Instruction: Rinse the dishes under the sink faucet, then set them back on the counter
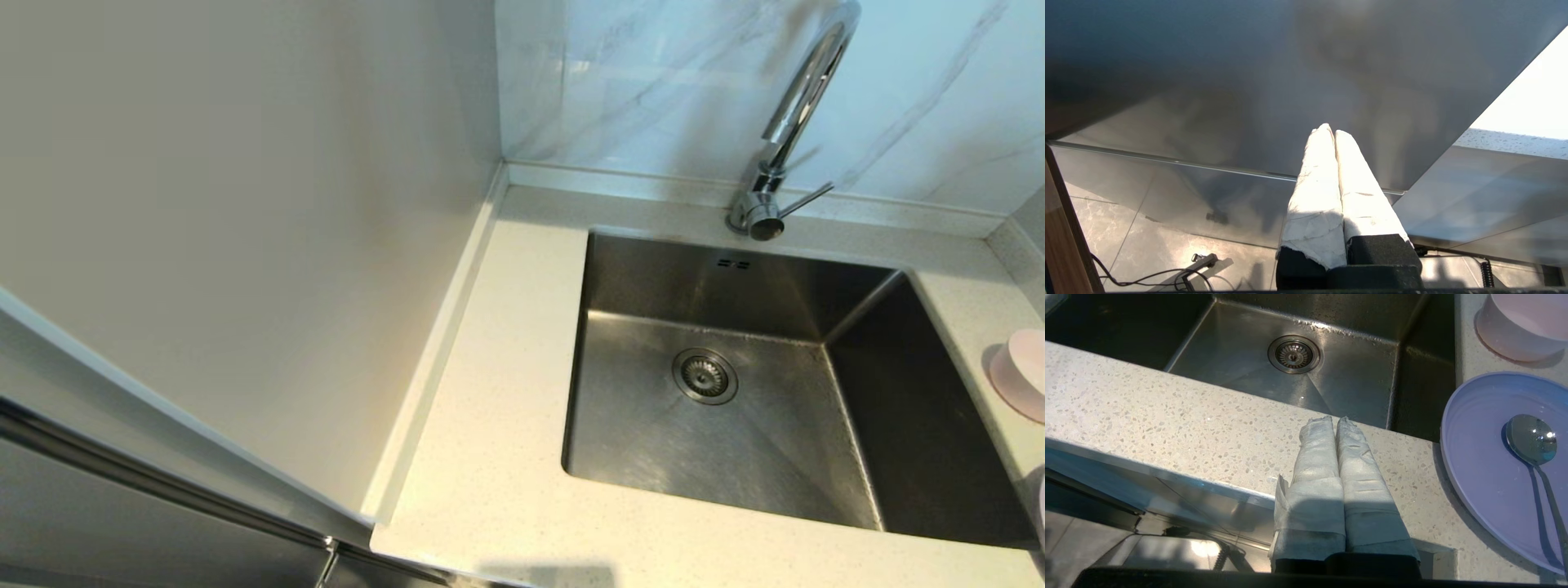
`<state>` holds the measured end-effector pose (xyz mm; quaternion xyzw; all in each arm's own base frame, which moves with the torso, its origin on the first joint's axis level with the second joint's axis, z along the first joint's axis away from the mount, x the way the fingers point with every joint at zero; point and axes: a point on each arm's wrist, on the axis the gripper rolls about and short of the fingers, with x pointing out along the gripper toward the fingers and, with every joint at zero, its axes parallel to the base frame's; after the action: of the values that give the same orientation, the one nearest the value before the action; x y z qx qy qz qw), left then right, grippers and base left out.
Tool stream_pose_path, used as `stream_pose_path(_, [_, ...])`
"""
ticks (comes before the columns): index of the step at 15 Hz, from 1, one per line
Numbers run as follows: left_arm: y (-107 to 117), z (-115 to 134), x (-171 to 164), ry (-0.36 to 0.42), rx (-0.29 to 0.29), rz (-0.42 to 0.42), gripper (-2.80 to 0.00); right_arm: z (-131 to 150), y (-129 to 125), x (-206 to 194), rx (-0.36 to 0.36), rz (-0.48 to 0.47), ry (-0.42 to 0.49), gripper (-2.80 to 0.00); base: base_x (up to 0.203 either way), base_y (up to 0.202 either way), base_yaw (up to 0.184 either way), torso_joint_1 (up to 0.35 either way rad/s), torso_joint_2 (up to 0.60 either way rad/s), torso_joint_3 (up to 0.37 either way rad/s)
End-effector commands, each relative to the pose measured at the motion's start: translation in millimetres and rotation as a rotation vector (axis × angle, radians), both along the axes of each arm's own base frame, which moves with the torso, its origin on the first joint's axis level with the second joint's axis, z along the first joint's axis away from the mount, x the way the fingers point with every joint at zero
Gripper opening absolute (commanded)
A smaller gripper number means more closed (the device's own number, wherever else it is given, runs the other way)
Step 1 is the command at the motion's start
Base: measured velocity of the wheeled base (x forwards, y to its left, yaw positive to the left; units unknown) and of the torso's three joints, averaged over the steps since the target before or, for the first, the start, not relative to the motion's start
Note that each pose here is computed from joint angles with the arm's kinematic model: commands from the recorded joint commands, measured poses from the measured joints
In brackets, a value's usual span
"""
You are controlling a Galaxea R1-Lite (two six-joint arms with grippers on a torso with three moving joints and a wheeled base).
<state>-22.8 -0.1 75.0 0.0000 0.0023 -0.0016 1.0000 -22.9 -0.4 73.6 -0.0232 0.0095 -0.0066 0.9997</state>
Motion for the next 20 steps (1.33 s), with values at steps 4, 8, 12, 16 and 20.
stream_pose_path(4, [0.0, 0.0, 0.0, 0.000, 0.000, -0.001, -2.80, -2.7, -0.3, 0.9, 0.107, -0.017, 0.011, -2.80, 0.000, 0.000, 0.000, 0.000, 0.00, 0.000])
stream_pose_path(8, [0.0, 0.0, 0.0, 0.000, 0.000, 0.000, -2.80, -2.7, -0.3, 0.9, 0.107, -0.017, 0.011, -2.80, 0.000, 0.000, 0.000, 0.000, 0.00, 0.000])
stream_pose_path(12, [0.0, 0.0, 0.0, 0.000, 0.000, 0.000, -2.80, -2.7, -0.3, 0.9, 0.107, -0.017, 0.011, -2.80, 0.000, 0.000, 0.000, 0.000, 0.00, 0.000])
stream_pose_path(16, [0.0, 0.0, 0.0, 0.000, 0.000, 0.000, -2.80, -2.7, -0.3, 0.9, 0.107, -0.017, 0.011, -2.80, 0.000, 0.000, 0.000, 0.000, 0.00, 0.000])
stream_pose_path(20, [0.0, 0.0, 0.0, 0.000, 0.000, -0.001, -2.80, -2.7, -0.3, 0.9, 0.107, -0.017, 0.011, -2.80, 0.000, 0.000, 0.000, 0.000, 0.00, 0.000])
